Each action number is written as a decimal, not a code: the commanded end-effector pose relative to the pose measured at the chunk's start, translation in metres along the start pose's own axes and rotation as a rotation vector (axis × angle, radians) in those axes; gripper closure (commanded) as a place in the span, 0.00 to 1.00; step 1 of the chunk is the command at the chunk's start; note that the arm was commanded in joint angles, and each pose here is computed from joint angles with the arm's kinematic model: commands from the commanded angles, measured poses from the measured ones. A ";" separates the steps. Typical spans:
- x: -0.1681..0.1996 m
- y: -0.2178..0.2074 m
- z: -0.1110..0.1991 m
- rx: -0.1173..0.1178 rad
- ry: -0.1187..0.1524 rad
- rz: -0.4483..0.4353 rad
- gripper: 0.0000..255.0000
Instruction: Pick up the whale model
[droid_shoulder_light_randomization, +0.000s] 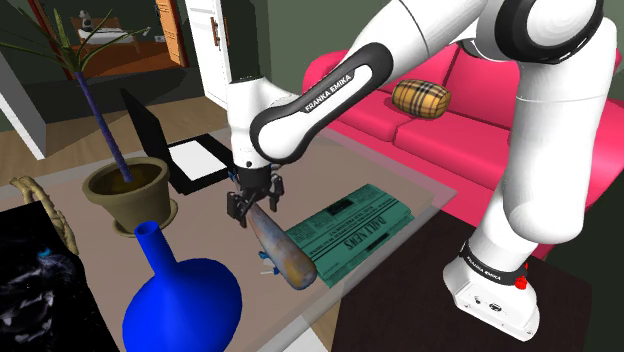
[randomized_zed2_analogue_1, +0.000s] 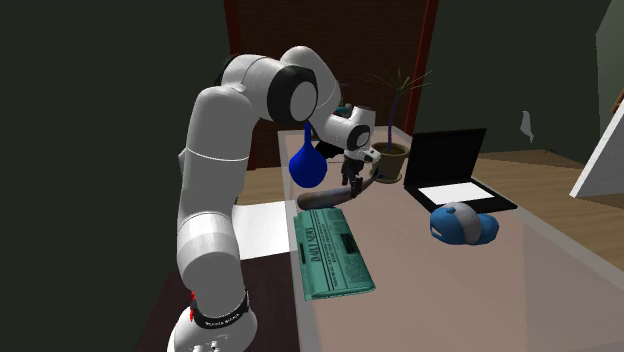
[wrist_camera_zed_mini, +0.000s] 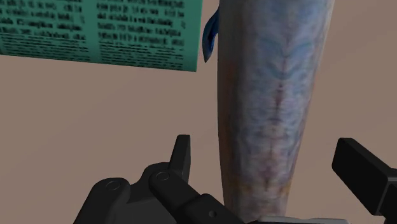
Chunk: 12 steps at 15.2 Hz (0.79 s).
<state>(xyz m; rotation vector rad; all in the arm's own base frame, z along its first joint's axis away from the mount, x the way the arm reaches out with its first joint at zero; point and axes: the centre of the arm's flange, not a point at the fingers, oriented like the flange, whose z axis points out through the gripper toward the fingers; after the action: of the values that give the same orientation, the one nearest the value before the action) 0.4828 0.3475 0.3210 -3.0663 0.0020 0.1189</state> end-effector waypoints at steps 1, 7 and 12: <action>0.001 0.001 0.011 0.000 0.000 0.000 0.00; 0.001 0.001 0.015 0.000 0.000 0.000 1.00; 0.001 0.001 0.015 0.000 0.000 0.000 1.00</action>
<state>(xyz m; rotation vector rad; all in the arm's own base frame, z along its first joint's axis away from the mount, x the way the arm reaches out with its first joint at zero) 0.4833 0.3471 0.3070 -3.0658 0.0031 0.1160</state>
